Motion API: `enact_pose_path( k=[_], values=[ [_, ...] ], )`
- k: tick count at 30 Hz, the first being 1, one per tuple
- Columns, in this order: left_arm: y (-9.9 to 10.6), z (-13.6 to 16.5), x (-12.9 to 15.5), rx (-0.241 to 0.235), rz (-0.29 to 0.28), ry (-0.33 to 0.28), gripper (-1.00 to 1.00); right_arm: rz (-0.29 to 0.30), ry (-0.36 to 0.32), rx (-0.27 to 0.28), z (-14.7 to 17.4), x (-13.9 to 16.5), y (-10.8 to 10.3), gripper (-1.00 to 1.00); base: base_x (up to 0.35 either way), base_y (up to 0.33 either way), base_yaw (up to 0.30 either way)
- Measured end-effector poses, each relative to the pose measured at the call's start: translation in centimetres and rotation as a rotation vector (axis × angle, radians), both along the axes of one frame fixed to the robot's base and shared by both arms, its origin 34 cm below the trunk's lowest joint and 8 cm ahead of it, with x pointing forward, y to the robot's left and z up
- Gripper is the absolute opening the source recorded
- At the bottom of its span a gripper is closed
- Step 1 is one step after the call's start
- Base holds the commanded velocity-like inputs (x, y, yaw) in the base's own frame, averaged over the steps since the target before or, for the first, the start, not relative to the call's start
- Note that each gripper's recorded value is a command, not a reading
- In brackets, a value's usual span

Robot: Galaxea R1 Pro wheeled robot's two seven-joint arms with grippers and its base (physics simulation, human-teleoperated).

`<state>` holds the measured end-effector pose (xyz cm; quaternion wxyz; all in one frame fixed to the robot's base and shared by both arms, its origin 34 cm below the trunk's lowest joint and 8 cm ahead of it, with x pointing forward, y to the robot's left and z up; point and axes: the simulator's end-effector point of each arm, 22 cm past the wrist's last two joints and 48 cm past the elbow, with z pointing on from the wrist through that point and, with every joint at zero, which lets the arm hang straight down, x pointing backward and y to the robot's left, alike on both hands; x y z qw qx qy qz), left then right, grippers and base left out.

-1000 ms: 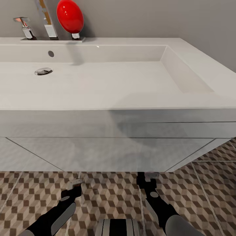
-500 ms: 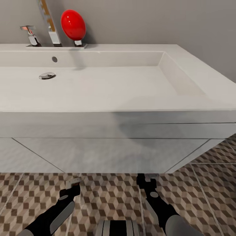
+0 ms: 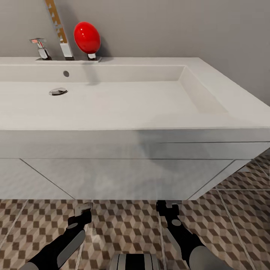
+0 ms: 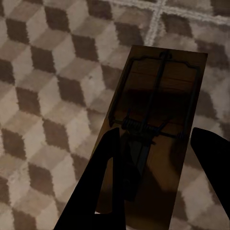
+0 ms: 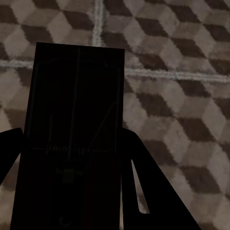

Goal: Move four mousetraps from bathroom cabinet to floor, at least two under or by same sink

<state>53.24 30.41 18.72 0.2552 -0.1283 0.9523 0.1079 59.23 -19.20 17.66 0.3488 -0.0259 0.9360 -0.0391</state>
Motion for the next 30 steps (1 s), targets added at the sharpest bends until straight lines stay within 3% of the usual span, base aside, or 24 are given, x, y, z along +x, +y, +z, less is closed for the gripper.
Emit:
enact_pose_path(
  k=[14,30],
  values=[
    [0.5,0.1,0.1,0.001,0.011,-0.001,-1.0,0.001,0.0,-0.001,0.0,0.0,0.0,-1.0,0.0,0.0,0.0],
    [0.7,-3.0,-2.0,0.006,0.019,0.065,-1.0,0.001,0.065,-0.001,-3.4,-2.2,0.0,-1.0,0.0,0.0,0.0]
  ],
)
